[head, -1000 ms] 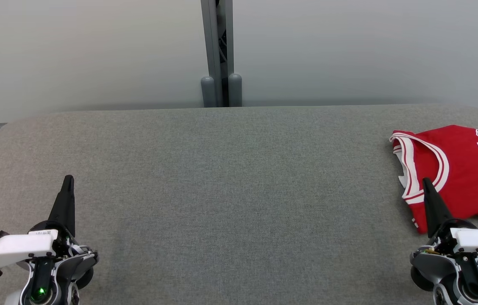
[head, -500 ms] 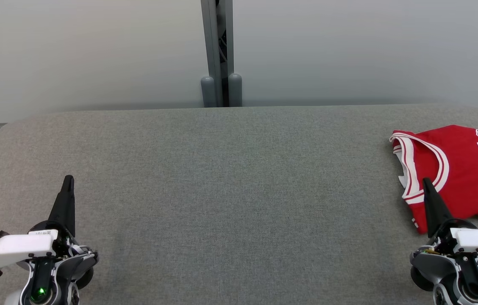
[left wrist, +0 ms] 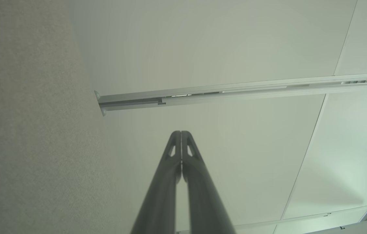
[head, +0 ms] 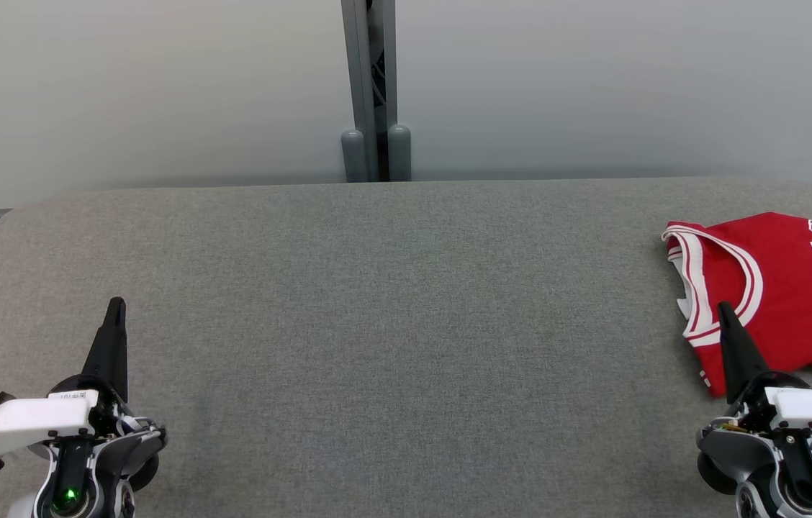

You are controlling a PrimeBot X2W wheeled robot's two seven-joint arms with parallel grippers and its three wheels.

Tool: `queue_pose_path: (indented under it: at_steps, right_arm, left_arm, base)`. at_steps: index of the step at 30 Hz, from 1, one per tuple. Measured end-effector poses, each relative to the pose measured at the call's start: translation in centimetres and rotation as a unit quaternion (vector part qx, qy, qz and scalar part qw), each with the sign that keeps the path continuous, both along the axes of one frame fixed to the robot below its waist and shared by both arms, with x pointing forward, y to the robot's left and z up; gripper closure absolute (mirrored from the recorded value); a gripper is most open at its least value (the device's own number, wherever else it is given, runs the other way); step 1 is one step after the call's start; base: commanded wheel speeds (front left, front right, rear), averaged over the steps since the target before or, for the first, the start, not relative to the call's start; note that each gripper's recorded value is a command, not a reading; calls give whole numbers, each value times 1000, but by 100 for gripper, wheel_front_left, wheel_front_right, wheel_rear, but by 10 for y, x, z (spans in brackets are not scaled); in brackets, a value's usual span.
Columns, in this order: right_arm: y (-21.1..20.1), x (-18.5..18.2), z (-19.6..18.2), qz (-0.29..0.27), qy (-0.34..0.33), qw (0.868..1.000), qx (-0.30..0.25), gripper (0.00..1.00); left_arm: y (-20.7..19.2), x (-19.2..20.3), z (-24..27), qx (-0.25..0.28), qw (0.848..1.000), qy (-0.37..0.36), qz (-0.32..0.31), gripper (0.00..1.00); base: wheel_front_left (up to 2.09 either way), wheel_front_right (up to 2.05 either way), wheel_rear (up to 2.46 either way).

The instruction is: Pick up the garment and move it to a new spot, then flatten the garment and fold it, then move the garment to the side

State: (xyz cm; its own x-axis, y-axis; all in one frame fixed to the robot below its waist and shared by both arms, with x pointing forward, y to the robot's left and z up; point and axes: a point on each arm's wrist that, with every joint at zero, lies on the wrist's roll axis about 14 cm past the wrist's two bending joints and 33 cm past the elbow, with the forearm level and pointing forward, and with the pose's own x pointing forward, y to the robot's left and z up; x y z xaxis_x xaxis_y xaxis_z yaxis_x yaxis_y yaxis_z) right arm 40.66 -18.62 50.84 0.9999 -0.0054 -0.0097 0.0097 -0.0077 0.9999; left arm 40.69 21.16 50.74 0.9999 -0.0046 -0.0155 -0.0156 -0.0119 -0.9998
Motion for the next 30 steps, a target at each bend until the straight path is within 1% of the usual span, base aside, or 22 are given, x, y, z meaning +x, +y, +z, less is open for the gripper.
queue_pose_path:
  at_steps: [30]
  right_arm:
    - [0, 0, 0, 0, 0, 1000, 0, 100]
  left_arm:
    - [0, 0, 0, -1, 1000, 0, 1, 100]
  base:
    - [0, 0, 0]
